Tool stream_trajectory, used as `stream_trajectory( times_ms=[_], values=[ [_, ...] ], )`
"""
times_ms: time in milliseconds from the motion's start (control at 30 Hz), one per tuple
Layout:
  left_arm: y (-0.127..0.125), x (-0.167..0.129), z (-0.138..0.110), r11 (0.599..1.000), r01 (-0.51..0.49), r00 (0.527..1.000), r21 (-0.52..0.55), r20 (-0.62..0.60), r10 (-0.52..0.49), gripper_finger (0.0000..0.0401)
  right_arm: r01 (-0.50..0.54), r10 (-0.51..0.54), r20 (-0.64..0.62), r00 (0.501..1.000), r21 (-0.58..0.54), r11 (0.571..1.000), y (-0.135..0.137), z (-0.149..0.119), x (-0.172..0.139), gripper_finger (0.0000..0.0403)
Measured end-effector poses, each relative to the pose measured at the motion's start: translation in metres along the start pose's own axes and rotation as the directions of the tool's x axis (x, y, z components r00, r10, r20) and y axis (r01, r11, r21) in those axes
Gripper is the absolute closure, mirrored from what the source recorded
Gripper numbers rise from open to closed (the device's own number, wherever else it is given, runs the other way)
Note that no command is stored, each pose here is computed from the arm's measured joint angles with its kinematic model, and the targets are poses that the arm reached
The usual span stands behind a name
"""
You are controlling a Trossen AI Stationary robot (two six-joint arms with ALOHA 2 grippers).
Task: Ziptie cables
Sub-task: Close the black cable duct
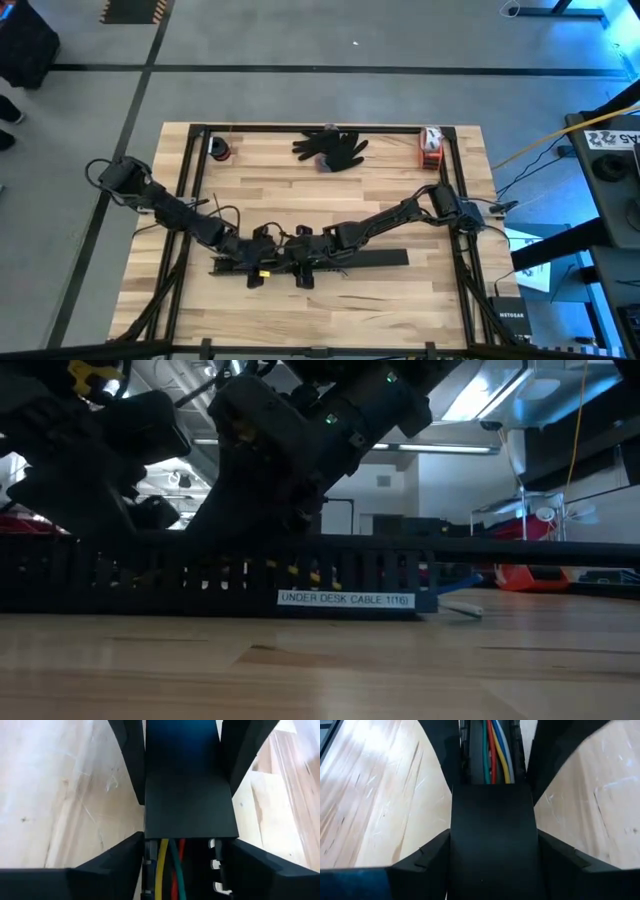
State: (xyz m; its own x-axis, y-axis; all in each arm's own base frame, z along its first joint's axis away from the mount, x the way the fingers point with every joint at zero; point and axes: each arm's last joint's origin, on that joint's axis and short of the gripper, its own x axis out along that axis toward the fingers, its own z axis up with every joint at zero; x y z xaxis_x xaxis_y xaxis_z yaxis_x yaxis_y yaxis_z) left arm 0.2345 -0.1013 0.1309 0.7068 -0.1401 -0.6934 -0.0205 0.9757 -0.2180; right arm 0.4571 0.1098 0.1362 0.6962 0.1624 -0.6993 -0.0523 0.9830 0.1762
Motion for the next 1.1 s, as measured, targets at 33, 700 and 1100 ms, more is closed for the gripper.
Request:
stream_trajectory(
  times_ms=[33,700,1100],
  values=[
    [0.0,-0.001,0.002,1.0,0.017,1.0,-0.005,-0.02,-0.017,0.0143,0.007,-0.007,-0.003,1.0,0.0,1.0,0.0,0.0,0.0,0.0173],
    [-0.011,-0.02,-0.008,0.997,-0.074,0.986,0.013,-0.145,0.076,0.0154,0.013,-0.013,-0.031,0.999,0.002,1.0,-0.001,-0.002,-0.001,0.0173],
    [-0.011,0.001,0.001,0.999,-0.047,0.999,0.001,-0.024,0.047,0.0234,-0.005,0.005,0.034,0.999,0.004,1.0,0.001,0.002,0.0,0.0173]
  ],
)
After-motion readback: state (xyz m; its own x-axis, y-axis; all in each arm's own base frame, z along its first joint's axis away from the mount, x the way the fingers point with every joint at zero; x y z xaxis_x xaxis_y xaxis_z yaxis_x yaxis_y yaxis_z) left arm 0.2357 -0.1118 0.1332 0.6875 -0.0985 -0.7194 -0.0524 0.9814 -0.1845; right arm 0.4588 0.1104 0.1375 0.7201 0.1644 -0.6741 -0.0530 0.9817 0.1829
